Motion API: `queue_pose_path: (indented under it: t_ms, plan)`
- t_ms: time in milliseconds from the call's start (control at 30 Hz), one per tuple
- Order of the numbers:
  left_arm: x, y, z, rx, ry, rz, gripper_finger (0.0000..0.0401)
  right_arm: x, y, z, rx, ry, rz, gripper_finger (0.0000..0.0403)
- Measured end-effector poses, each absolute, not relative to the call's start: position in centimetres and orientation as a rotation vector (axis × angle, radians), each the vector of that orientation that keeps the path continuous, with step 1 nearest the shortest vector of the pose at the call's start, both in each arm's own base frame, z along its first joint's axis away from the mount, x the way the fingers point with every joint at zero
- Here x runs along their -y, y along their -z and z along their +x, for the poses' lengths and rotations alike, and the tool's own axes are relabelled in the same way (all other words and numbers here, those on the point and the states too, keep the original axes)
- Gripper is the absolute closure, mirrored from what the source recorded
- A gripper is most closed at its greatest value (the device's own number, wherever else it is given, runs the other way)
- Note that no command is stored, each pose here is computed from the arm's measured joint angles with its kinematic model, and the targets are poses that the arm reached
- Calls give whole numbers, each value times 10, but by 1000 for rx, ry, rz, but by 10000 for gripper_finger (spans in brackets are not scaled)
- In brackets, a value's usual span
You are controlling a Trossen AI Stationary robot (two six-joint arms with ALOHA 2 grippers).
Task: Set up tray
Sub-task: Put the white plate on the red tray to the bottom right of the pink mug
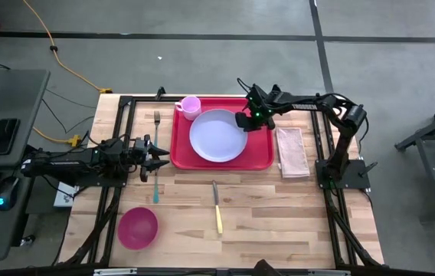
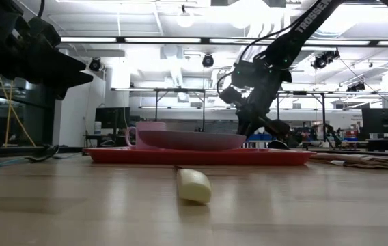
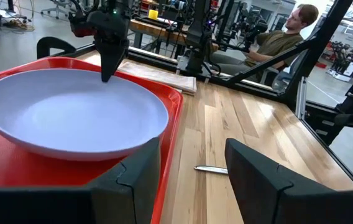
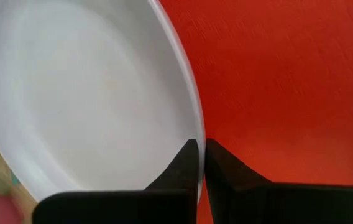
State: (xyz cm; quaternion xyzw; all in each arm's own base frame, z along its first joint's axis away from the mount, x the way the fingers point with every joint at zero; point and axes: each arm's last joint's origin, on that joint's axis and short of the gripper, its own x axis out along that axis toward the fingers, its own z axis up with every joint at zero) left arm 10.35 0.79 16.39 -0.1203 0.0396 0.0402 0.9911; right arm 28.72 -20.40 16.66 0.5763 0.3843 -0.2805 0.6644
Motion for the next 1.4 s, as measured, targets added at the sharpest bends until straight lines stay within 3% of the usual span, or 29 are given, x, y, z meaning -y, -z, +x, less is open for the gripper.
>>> queue_pose_path:
  t_ms: [1400]
  plan:
    - [-8,-164,104,-78,-81,-244,190,207,-154,292,-881,685,1175,402]
